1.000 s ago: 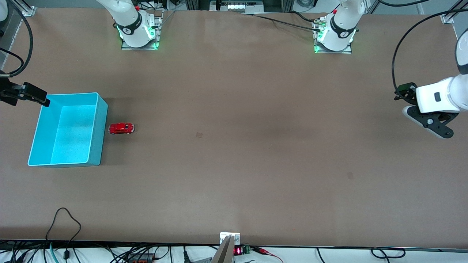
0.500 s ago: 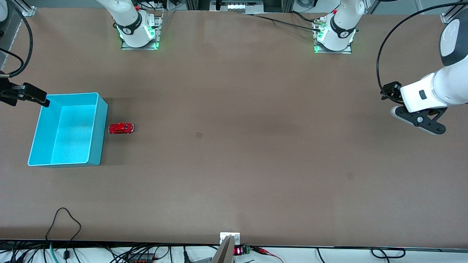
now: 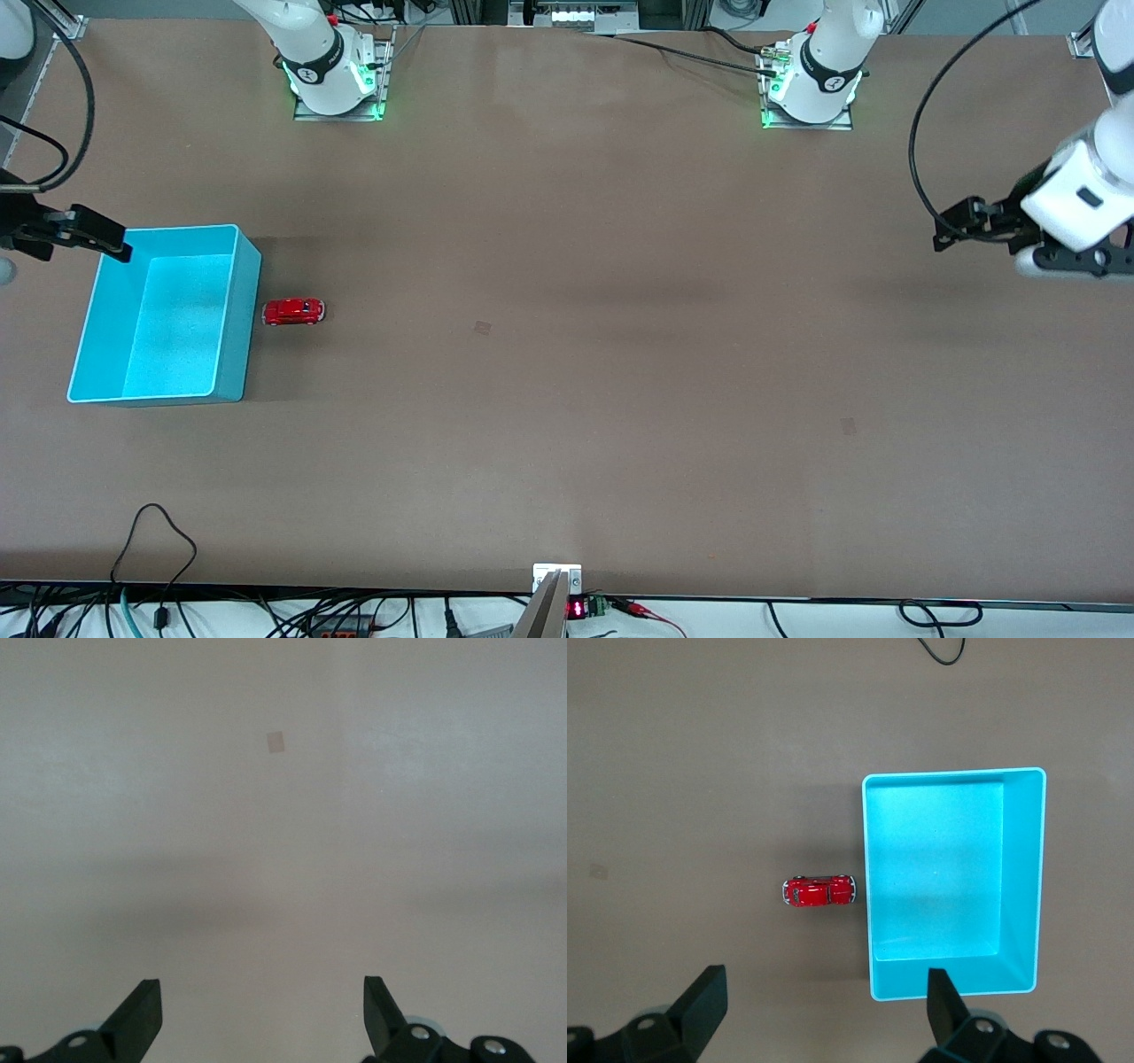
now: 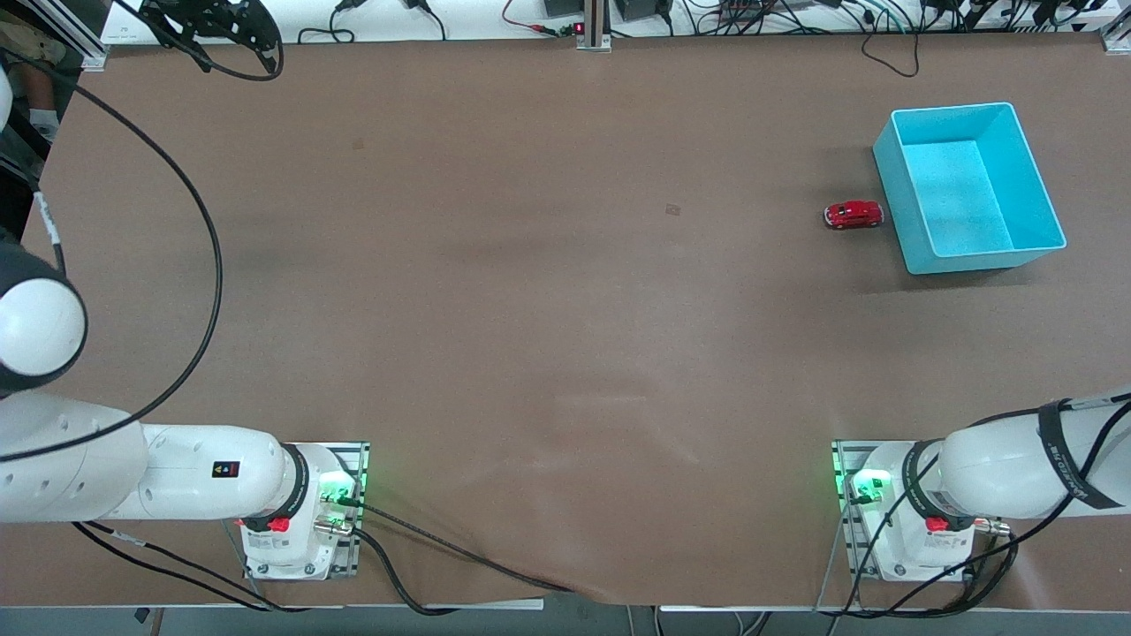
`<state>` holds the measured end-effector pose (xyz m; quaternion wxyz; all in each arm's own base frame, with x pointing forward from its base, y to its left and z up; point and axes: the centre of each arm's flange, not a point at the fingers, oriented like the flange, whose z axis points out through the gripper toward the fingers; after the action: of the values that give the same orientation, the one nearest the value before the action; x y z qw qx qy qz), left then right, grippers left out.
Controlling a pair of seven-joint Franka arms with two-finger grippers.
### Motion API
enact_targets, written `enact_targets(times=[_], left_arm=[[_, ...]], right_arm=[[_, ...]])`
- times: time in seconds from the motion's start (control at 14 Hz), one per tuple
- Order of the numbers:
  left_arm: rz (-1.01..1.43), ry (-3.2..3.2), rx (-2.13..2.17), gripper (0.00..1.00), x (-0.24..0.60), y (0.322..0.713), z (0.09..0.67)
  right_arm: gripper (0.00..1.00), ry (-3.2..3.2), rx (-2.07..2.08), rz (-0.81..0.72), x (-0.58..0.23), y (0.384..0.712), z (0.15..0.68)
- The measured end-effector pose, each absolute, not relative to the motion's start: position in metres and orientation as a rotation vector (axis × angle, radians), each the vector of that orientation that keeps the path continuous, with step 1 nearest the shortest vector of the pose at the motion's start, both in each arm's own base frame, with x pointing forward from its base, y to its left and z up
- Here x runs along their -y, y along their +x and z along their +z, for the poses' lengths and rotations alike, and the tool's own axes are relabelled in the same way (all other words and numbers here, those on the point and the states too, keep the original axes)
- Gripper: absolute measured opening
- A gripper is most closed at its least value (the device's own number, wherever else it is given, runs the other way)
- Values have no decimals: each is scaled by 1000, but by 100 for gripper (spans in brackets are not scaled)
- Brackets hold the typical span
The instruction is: Wind red beetle toy and store in blue box
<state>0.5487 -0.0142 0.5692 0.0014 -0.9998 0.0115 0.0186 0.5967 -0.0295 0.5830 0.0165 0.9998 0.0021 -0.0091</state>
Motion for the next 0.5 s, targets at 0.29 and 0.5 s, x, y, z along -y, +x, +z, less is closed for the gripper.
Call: enact_targets(times=[0.29,0.5], left_arm=[[46,-3138,-30,100,15,539,571],[45,-3138,-31,100,19,539,570]], right_arm=[[100,3107,-4,-58,31,601,572],[100,3106,-10,-93,28,612,548]])
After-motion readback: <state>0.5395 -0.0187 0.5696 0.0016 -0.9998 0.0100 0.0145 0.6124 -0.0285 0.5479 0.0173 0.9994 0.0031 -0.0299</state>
